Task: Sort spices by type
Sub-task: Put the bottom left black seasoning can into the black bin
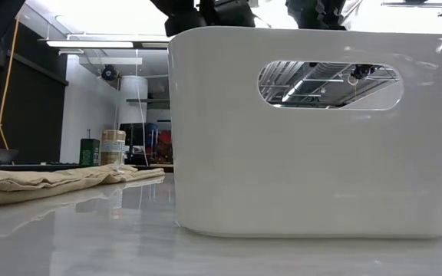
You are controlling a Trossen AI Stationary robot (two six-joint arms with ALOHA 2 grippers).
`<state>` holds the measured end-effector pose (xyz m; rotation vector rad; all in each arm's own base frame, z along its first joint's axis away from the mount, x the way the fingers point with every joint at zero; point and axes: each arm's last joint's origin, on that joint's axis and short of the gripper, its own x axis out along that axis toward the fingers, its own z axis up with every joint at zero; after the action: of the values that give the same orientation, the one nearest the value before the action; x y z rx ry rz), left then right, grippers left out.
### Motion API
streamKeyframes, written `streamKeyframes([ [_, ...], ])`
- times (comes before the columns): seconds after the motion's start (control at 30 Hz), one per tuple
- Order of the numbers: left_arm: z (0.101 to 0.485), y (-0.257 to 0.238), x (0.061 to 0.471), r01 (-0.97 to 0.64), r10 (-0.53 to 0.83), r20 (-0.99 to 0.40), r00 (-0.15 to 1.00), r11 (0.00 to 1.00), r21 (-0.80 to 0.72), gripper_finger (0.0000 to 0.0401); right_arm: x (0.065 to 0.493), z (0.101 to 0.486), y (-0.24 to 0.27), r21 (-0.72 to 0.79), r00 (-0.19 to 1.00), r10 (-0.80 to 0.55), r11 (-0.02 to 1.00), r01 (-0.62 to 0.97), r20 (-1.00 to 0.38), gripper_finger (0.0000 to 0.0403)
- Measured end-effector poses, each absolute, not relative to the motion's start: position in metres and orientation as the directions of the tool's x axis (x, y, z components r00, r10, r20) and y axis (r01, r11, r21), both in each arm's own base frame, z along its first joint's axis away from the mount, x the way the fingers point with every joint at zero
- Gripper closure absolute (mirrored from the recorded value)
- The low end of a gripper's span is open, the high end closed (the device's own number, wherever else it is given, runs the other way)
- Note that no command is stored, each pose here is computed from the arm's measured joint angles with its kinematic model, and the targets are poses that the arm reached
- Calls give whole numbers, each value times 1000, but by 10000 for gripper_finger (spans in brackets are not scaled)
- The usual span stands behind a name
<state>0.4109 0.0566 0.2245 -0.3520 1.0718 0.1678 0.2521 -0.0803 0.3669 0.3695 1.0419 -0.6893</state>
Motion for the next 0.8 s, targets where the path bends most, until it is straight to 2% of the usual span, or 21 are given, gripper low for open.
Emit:
streamKeyframes([
  [0.23, 219, 58, 419, -416, -6, -861, 509, 874, -252, 54, 252, 367, -80, -42, 324, -344, 740, 671, -881, 151],
  [0.4, 212, 56, 422, -517, 46, -867, 495, 818, -252, 52, 252, 367, -80, -42, 323, -343, 740, 672, -882, 151],
  [0.6, 212, 51, 427, -594, 85, -851, 518, 752, -286, 52, 252, 367, -80, -41, 325, -344, 740, 672, -881, 151],
  [0.8, 200, 43, 432, -626, 119, -857, 502, 734, -264, 52, 253, 367, -80, -40, 327, -345, 740, 672, -880, 151],
])
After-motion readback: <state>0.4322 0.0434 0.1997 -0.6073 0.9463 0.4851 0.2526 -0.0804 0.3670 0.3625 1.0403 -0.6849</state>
